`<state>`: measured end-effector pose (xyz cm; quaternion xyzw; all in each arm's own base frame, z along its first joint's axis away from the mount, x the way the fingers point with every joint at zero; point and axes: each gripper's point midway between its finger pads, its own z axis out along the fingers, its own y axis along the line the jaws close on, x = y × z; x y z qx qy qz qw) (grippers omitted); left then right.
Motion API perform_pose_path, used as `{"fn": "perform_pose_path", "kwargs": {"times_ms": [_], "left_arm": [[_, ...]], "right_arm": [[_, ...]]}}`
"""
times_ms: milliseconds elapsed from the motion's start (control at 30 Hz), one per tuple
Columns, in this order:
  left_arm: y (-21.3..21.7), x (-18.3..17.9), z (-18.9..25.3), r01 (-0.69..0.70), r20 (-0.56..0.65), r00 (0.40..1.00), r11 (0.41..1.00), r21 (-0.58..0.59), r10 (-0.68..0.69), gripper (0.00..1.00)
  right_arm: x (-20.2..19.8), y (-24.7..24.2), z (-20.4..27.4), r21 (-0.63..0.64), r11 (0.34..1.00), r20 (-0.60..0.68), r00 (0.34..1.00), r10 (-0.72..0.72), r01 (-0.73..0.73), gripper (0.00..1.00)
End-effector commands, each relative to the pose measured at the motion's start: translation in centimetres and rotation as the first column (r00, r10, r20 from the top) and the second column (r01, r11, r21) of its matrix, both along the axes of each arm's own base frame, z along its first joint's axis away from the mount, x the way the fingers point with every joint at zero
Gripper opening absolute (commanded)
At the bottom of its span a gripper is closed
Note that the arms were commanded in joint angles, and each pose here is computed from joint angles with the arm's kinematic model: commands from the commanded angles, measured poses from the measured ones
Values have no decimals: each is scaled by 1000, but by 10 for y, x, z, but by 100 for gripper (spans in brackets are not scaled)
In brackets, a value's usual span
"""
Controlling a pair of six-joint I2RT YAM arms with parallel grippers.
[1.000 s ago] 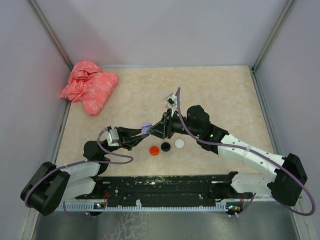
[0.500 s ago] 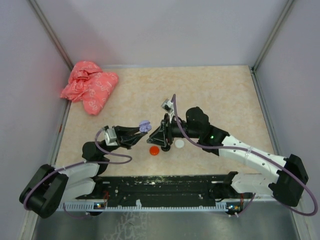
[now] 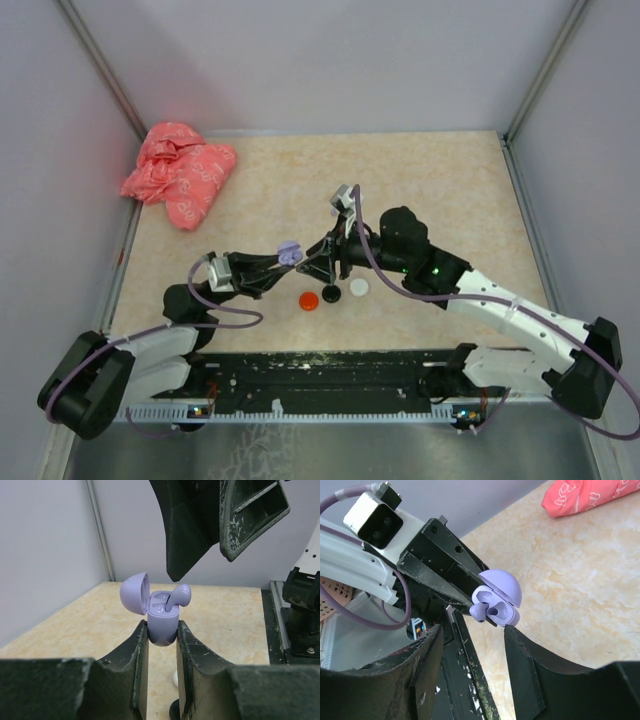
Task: Insert the wireless bluetooth earbuds into the charging case
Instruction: Place the earbud in the charging case.
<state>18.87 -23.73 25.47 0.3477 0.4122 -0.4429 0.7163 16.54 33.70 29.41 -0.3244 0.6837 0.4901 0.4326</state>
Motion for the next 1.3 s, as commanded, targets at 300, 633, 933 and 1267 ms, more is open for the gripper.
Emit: {"fn": "perform_pose_path", "kwargs": {"times_ms": [300, 633, 933, 1267], "left_arm": [[-5, -2, 15, 44, 10, 999, 999, -21, -43, 0], [-7, 4, 13, 37, -22, 999, 999, -22, -37, 0], [-3, 14, 7, -15, -61, 998, 1000, -16, 14, 0], [-6, 13, 8, 0, -66, 998, 1000, -6, -1, 0]], "right_arm": [[1, 23, 26, 60, 995, 57, 995, 76, -79, 52], [-5, 27, 28, 75, 990, 49, 992, 117, -120, 50], [18, 4, 37, 90, 993, 92, 992, -81, 73, 50], [8, 22, 25, 73, 997, 52, 998, 31, -34, 50]]}}
